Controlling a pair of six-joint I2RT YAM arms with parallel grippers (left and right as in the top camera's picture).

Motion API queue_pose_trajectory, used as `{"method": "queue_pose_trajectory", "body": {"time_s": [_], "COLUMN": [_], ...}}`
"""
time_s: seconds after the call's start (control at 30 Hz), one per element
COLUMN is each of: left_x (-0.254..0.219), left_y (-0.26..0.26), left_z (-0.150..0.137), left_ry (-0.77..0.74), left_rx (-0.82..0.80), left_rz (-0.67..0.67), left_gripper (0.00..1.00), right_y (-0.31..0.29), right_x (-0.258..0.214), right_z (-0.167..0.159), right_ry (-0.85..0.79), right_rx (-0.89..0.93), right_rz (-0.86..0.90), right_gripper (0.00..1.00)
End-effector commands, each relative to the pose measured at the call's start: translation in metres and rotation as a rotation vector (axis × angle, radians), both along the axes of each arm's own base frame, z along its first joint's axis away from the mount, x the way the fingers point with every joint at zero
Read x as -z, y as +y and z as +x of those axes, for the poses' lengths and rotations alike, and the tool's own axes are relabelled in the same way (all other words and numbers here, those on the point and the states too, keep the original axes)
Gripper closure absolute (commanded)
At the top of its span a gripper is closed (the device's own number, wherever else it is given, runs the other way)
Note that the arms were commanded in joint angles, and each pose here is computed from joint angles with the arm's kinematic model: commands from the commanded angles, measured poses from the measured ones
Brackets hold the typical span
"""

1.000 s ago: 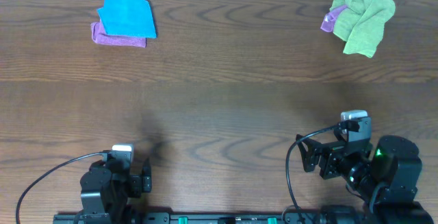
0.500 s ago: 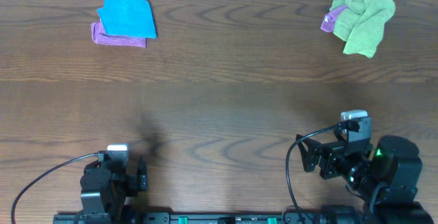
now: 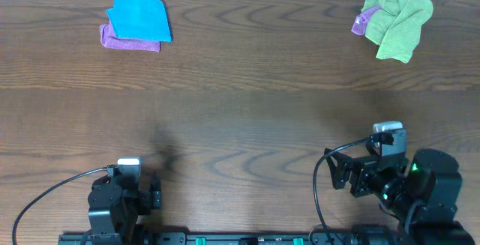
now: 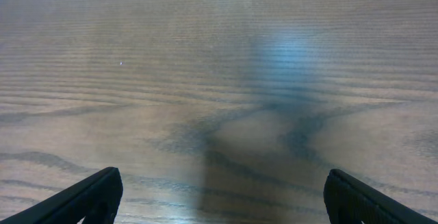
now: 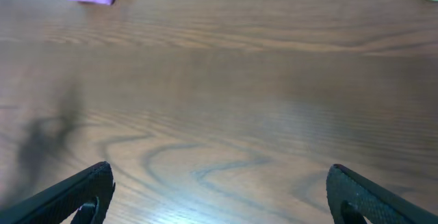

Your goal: Fold the cloth

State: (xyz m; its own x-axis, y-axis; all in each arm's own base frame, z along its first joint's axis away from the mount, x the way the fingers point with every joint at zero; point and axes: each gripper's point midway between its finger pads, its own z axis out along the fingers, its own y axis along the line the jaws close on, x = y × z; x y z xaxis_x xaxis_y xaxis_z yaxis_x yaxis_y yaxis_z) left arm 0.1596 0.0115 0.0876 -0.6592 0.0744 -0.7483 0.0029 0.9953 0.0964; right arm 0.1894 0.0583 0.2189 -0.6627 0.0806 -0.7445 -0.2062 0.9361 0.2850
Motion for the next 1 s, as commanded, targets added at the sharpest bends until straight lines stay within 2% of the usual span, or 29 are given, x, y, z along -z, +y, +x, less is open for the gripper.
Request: {"method": "queue_pose_trajectory", "body": {"time_s": [0.0, 0.1, 0.37, 0.63, 0.97], "left_x": [0.001, 0.001, 0.001, 0.001, 0.001], "left_y": [0.003, 0.003, 0.003, 0.003, 0.003], "left_z": [-0.001, -0.001, -0.001, -0.001, -0.001], "left_ry": [-0.002, -0.002, -0.002, -0.002, -0.002], "left_rx": [0.0, 0.0, 0.0, 0.0, 0.0], "left_rz": [0.027, 0.027, 0.027, 0.027, 0.027], "left_gripper": [0.05, 0.05, 0.05, 0.05, 0.05], "right_y": [-0.022, -0.037, -0.038, -0.042, -0.042], "right_x": [0.009, 0.026, 0.077, 0.123, 0.146], "right_z": [-0.003, -0.006, 0.0, -0.002, -0.003], "right_ry": [-0.021, -0.064, -0.168, -0.13, -0.091], "right_rx": [0.11, 0.168, 0.101, 0.105, 0.115], "right_rz": [-0.073, -0.145, -0.252, -0.279, -0.256], "right_gripper": [0.01, 0.01, 0.01, 0.01, 0.01]}}
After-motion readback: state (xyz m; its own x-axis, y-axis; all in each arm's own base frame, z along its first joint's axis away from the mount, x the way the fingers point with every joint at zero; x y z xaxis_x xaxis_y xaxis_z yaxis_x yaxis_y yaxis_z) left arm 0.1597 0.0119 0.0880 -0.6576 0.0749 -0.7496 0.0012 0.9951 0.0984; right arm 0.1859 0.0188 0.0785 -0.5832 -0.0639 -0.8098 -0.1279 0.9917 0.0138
